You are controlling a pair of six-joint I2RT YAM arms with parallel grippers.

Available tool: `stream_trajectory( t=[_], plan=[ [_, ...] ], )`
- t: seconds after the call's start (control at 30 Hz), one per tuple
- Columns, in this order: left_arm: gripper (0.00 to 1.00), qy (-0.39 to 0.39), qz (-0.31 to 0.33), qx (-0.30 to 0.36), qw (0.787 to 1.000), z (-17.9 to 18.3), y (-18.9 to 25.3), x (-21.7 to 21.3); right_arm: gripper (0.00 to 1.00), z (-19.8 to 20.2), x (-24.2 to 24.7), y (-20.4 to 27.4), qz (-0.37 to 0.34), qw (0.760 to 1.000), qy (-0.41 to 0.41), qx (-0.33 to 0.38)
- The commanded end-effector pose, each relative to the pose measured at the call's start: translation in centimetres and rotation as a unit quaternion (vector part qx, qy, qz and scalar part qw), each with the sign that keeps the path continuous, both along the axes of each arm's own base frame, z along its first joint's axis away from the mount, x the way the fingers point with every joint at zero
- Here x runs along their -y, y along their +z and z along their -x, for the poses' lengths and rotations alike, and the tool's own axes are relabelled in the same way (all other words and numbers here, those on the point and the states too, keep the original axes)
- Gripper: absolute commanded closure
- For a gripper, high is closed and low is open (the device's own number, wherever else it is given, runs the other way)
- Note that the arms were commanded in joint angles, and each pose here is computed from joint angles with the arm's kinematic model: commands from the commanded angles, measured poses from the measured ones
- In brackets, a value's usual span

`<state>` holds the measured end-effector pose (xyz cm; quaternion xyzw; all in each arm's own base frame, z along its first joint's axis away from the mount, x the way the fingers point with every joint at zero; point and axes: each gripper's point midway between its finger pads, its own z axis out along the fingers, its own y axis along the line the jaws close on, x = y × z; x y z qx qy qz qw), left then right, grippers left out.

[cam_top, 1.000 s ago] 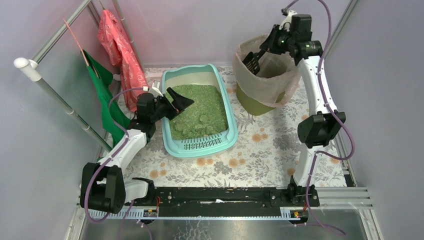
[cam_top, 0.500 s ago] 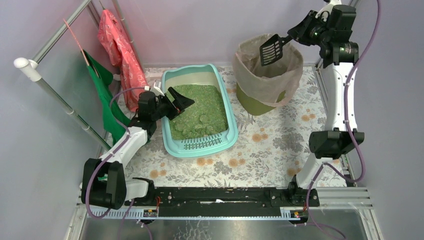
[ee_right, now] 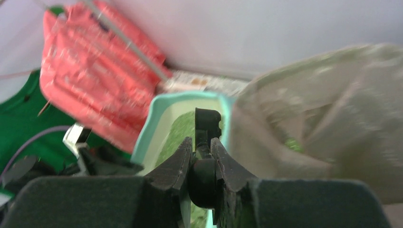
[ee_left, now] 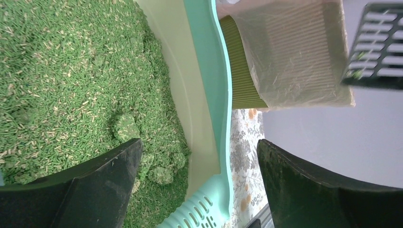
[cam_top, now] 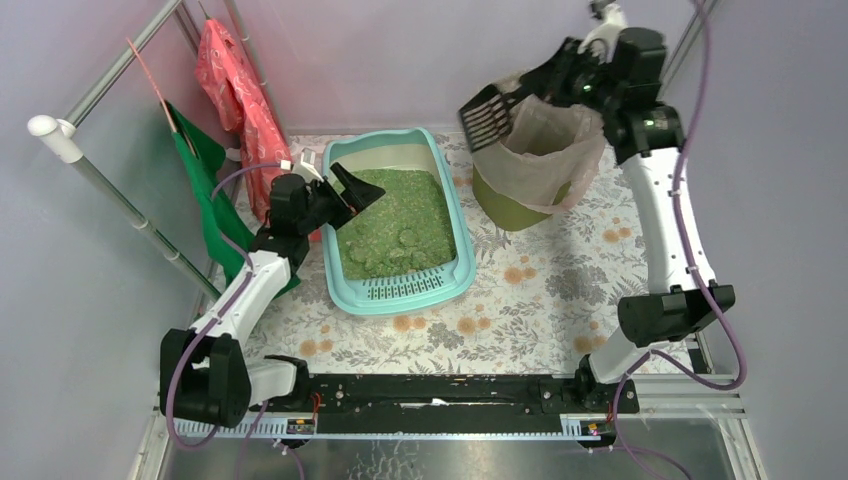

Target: Clean the litter box

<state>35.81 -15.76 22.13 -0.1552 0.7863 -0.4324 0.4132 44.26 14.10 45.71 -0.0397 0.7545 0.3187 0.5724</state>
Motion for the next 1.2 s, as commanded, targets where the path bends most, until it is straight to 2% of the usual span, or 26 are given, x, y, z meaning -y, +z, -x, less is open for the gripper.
stream_trajectory(
  t=[0.0, 0.4, 0.6, 0.73, 1.0, 1.17],
  plan=[
    [0.02, 0.036, -0.019, 0.032, 0.999, -0.5, 2.2, -1.3, 1.00, 2.8, -6.1, 0.2, -0.006, 0.997, 0.076, 0.021],
    [0.01, 0.047, -0.034, 0.026, 0.998, 0.5, 1.7, -2.2, 1.00, 4.5, -15.7, -8.5, 0.026, 0.985, 0.164, -0.056],
    [0.02, 0.054, -0.036, 0.024, 0.998, 0.4, 1.4, -2.7, 1.00, 5.0, -22.1, -15.5, 0.061, 0.969, 0.211, -0.110],
    [0.02, 0.054, -0.042, 0.024, 0.997, 0.3, 1.4, -3.0, 1.00, 3.4, -24.0, -18.8, 0.067, 0.965, 0.216, -0.134],
    [0.01, 0.071, -0.053, 0.019, 0.996, 0.0, 1.2, -4.5, 1.00, -1.6, -24.0, -21.0, 0.115, 0.968, 0.182, -0.128],
    [0.01, 0.071, -0.045, 0.011, 0.996, -0.4, 0.7, -4.5, 1.00, -2.8, -25.6, -24.0, 0.114, 0.966, 0.185, -0.142]
  ],
)
